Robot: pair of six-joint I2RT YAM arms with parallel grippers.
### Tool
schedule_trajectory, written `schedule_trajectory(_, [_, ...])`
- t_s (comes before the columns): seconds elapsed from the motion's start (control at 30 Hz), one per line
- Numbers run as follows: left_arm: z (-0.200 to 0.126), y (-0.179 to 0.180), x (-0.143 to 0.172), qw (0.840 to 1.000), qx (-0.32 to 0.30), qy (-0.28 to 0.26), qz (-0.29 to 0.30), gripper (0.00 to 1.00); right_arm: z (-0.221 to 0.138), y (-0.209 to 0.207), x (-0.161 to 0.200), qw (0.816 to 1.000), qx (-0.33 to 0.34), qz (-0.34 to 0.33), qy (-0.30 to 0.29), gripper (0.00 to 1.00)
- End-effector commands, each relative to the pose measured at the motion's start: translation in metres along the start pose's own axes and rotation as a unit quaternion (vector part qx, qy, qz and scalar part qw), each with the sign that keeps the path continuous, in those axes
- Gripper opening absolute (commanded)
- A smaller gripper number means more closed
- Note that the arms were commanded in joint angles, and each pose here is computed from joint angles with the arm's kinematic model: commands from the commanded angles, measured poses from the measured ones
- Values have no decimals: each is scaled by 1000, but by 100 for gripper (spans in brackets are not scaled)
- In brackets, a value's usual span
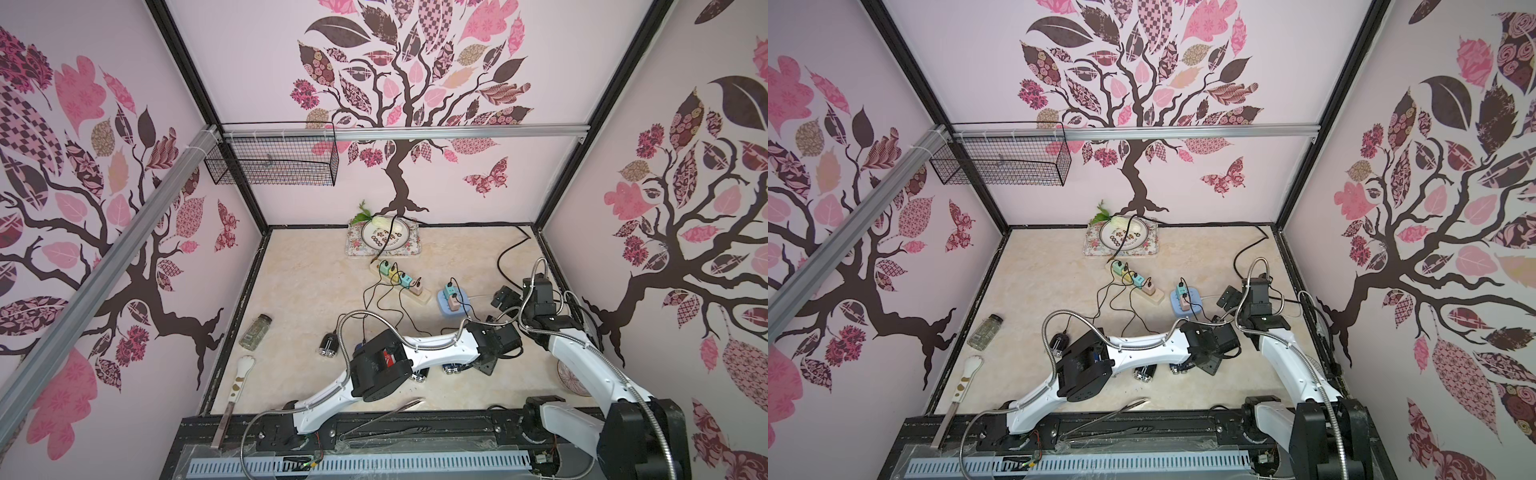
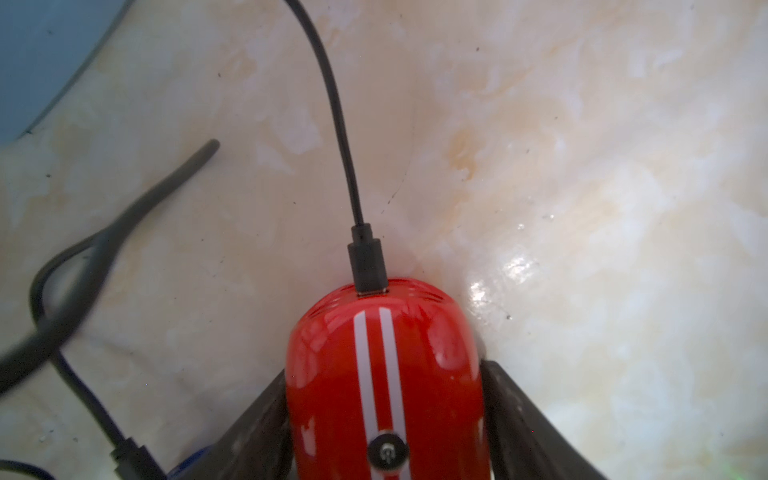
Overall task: Unplug the electric shaver
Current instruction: Pick up the electric shaver from the center of the board.
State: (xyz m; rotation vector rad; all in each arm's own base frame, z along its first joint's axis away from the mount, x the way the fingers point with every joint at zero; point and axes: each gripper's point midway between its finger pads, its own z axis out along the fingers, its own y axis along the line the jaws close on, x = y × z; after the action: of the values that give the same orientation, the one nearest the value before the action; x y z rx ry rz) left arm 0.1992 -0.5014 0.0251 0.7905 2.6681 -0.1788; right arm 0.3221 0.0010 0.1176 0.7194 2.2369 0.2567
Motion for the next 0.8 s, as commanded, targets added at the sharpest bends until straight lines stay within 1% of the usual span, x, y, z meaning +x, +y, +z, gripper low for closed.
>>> schedule_trajectory(0.0, [1,-5,0,1000,-4,-2,10,63,-8,5,-9,1000,-10,3,-14,97])
schedule_trajectory(0.3, [-4,-6,-3,999,13,-17,24,51,-12,7,-10,1000,-16,3,-16,96])
schedule_trajectory(0.5, [-15,-14,-3,997,54,-40,34,41,-21,9,-9,1000,-25,-5,-15,94])
schedule_trajectory(0.63, [-29,-23,-9,992,98,-69,38,40,-26,11,-3,999,-41,-3,-10,88])
schedule_trajectory(0.77, [-41,-33,-14,984,145,-96,41,39,-26,16,14,997,-70,-3,17,81])
